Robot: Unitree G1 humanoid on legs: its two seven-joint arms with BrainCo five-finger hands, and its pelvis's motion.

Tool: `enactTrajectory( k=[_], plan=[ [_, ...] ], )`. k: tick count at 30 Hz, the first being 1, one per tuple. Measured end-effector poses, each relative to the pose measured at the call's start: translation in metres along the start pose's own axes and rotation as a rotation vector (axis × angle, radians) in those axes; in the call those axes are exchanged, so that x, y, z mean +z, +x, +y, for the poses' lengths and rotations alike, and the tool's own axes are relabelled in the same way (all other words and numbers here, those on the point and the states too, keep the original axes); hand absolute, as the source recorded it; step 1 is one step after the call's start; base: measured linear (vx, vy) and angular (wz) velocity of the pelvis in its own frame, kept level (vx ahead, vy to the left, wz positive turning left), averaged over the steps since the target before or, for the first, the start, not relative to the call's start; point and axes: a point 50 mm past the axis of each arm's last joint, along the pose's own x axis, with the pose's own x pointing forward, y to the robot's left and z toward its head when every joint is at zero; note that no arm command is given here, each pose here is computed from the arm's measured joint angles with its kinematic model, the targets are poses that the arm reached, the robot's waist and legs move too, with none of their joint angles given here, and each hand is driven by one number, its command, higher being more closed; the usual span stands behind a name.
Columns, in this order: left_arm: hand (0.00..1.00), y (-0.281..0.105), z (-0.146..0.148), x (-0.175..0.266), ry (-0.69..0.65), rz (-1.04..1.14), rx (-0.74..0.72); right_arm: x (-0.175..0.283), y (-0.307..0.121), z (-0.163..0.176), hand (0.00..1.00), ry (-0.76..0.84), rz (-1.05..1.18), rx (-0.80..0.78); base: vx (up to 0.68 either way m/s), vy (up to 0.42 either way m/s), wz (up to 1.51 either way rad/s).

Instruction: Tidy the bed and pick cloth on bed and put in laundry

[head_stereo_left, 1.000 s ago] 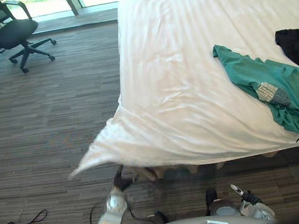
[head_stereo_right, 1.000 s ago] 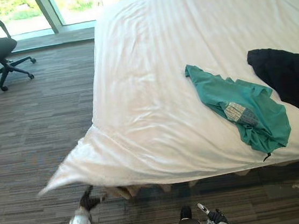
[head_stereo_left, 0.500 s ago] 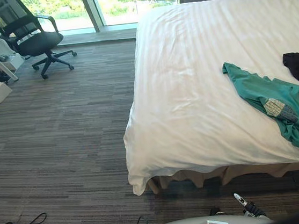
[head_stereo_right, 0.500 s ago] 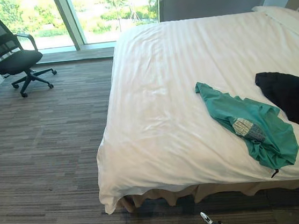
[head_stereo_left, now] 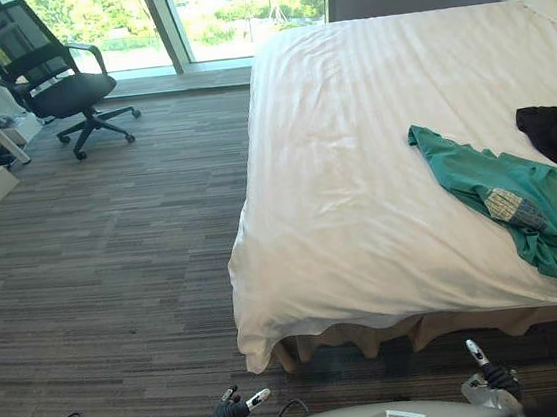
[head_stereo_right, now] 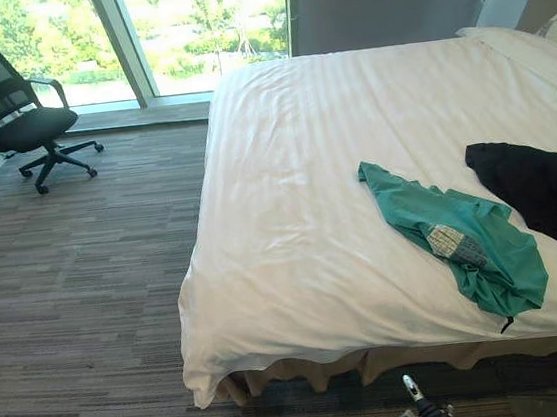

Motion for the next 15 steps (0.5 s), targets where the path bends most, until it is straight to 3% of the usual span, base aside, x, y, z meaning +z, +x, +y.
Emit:
enactTrajectory(
  k=[7, 11, 15],
  plan=[
    [0.0, 0.0, 0.006, -0.002, -0.032, 0.049, 0.02, 0.078, -0.006, 0.059, 0.0, 0.006, -0.378, 0.176, -0.04, -0.028, -0.08],
    [0.0, -0.006, 0.015, -0.018, -0.035, 0.082, 0.042, 0.158, -0.039, 0.089, 0.0, -0.032, -0.714, 0.47, -0.04, -0.023, 0.04],
    [0.0, -0.012, 0.021, -0.032, -0.061, 0.1, 0.076, 0.2, -0.067, 0.111, 0.0, -0.125, -0.87, 0.73, 0.0, -0.023, 0.09]
  ],
)
